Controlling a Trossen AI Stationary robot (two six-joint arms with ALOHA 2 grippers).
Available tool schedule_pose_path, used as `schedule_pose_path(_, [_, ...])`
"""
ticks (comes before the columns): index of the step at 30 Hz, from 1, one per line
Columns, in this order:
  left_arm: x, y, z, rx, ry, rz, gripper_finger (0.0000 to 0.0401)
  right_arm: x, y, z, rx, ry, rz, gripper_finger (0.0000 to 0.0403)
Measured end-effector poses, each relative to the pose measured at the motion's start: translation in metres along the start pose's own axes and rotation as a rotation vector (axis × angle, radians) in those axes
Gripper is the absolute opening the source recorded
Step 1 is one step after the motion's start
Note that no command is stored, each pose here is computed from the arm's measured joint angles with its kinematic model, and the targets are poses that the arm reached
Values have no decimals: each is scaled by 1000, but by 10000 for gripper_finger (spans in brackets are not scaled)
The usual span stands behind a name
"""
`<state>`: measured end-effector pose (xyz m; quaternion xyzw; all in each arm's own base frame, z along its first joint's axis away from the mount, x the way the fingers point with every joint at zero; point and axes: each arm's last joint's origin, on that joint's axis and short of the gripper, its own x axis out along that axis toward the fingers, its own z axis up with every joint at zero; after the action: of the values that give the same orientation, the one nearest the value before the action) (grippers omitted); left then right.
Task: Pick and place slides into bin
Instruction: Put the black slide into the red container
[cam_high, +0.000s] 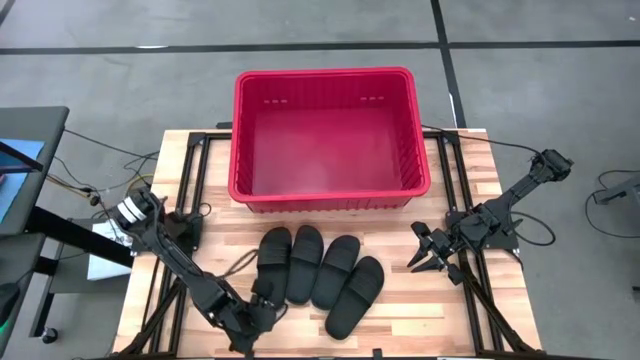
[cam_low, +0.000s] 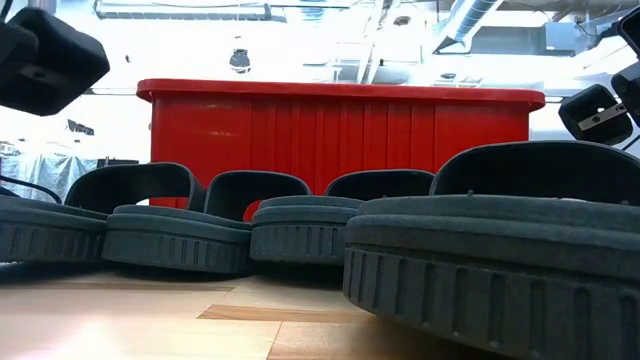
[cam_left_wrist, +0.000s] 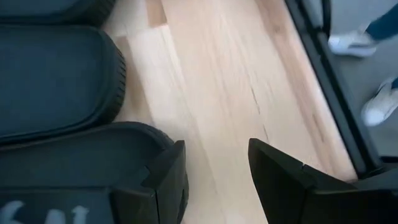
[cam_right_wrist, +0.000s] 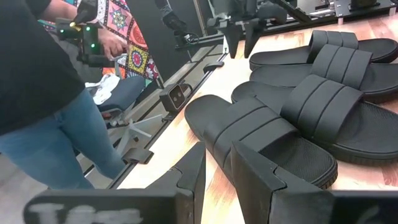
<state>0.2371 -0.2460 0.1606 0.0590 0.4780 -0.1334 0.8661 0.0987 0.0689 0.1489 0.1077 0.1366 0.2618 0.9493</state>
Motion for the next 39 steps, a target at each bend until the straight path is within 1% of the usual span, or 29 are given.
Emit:
schedule_pose_path(6, [4,-2,2,-19,43,30,168,0,0,0,0,0,0,67])
schedule_pose_path(14, [-3,-6,15,-29,10,22,168,0,0,0,0,0,0,67])
schedule_pose_path(18, [-7,-7,20,-12,5,56,168,0,0,0,0,0,0,67])
schedule_pose_path(22, [-8,-3,15,5,58,105,168,0,0,0,0,0,0,67])
schedule_pose_path(26, [-8,0,10,-8,103,133,168,0,0,0,0,0,0,67])
schedule_pose_path(39, [-8,2,9,-15,117,141,168,0,0,0,0,0,0,67])
